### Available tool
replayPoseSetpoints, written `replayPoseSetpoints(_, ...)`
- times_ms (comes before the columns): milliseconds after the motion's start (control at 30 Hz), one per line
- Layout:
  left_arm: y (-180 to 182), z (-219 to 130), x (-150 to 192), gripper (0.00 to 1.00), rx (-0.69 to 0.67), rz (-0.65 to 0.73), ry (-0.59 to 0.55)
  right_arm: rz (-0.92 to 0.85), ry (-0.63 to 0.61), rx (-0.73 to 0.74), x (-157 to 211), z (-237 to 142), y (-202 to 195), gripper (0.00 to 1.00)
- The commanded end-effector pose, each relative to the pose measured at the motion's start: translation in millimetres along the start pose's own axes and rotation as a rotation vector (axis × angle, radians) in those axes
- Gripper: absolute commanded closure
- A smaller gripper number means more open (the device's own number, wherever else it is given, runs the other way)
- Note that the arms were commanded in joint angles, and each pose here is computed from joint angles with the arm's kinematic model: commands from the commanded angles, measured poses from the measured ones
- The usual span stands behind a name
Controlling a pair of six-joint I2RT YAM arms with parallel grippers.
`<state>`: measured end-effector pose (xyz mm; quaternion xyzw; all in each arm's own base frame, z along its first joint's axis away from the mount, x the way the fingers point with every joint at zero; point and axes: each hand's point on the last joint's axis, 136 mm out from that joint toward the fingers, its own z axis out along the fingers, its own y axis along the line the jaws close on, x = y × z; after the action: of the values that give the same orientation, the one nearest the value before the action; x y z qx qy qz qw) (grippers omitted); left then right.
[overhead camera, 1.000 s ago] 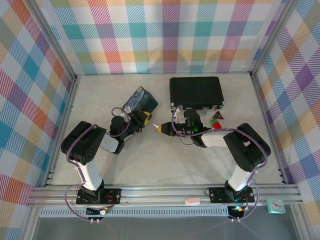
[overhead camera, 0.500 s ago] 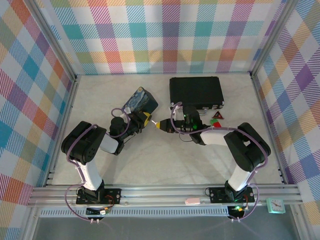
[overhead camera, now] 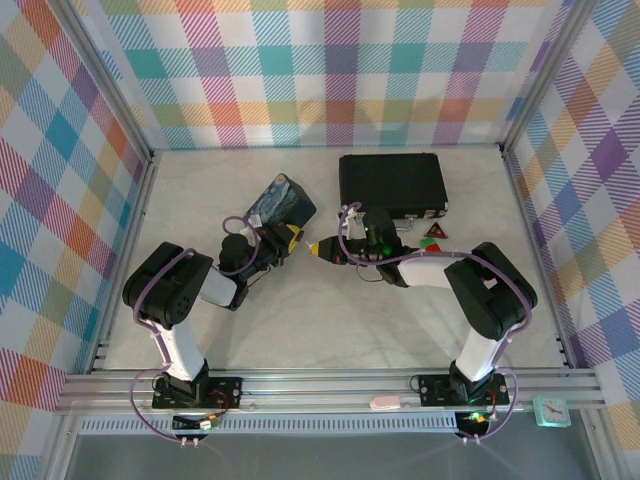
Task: Unlock a padlock with a key
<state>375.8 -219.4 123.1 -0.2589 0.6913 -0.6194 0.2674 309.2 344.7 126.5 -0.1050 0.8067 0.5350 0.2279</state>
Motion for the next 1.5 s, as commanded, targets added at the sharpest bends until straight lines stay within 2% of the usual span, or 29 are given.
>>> replayPoseSetpoints(0,1.9,-2.7,1.7,1.00,0.001,-0.040,0.013,-0.010,0.002,0.007,1.4,3.7,-4.4,1.00)
replayPoseSetpoints(933,5.4,-3.7,8.6,1.00,-0.007,-0.042,0.046,-0.018,-0.004,-0.049,-8.0,17.2,5.9,1.00)
replayPoseSetpoints(1467,4.3,-4.2,6.6,1.00,-0.005,-0.043,0.033,0.018,-0.007,0.049,8.1,3.9,-13.8,1.00)
